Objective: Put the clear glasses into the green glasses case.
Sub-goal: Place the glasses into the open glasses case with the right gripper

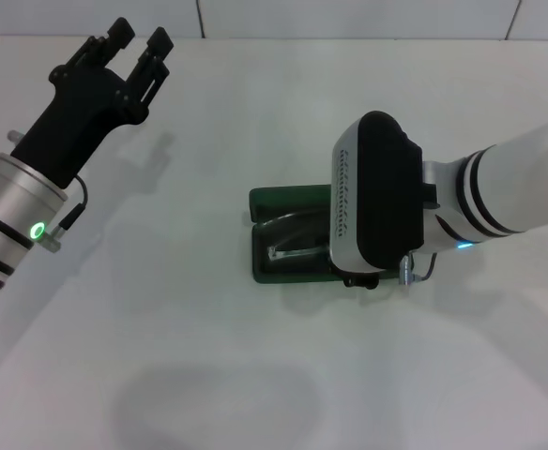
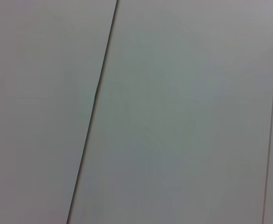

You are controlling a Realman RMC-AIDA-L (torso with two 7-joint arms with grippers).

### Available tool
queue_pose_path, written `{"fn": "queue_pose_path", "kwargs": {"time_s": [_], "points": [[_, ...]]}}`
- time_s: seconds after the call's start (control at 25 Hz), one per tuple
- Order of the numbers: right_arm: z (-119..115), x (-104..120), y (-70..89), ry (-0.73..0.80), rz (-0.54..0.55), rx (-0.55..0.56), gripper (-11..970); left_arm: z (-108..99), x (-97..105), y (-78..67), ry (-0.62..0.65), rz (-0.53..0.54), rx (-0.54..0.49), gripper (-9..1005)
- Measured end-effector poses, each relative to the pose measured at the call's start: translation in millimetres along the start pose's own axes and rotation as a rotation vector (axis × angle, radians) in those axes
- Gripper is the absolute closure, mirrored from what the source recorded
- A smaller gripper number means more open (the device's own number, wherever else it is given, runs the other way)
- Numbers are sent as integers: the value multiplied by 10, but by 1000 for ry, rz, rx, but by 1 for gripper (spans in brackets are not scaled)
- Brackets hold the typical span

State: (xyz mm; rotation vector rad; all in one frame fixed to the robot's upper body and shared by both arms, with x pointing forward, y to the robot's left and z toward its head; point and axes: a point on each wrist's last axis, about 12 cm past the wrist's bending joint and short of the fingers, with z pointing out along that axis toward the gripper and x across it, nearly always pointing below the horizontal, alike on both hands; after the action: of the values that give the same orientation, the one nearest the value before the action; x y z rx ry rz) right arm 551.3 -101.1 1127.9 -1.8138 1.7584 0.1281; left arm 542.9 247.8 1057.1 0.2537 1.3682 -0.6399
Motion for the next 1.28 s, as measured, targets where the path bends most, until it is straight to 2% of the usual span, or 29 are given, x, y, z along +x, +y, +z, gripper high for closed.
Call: {"fn": "queue_pose_path", "kwargs": {"time_s": [0.2, 0.6, 1.08, 1.28], "points": [[21, -5, -9, 8, -9, 35, 766, -20, 6, 8, 4, 1, -4, 467], [105, -25, 69, 25, -44, 66, 763, -5, -8, 15, 1, 3, 0, 467], [97, -51, 179, -23, -32, 90, 758, -17, -2, 21, 16, 9, 12, 467], [108, -16, 204, 1, -20, 144, 757, 1, 2, 18, 25, 13, 17, 467]]}}
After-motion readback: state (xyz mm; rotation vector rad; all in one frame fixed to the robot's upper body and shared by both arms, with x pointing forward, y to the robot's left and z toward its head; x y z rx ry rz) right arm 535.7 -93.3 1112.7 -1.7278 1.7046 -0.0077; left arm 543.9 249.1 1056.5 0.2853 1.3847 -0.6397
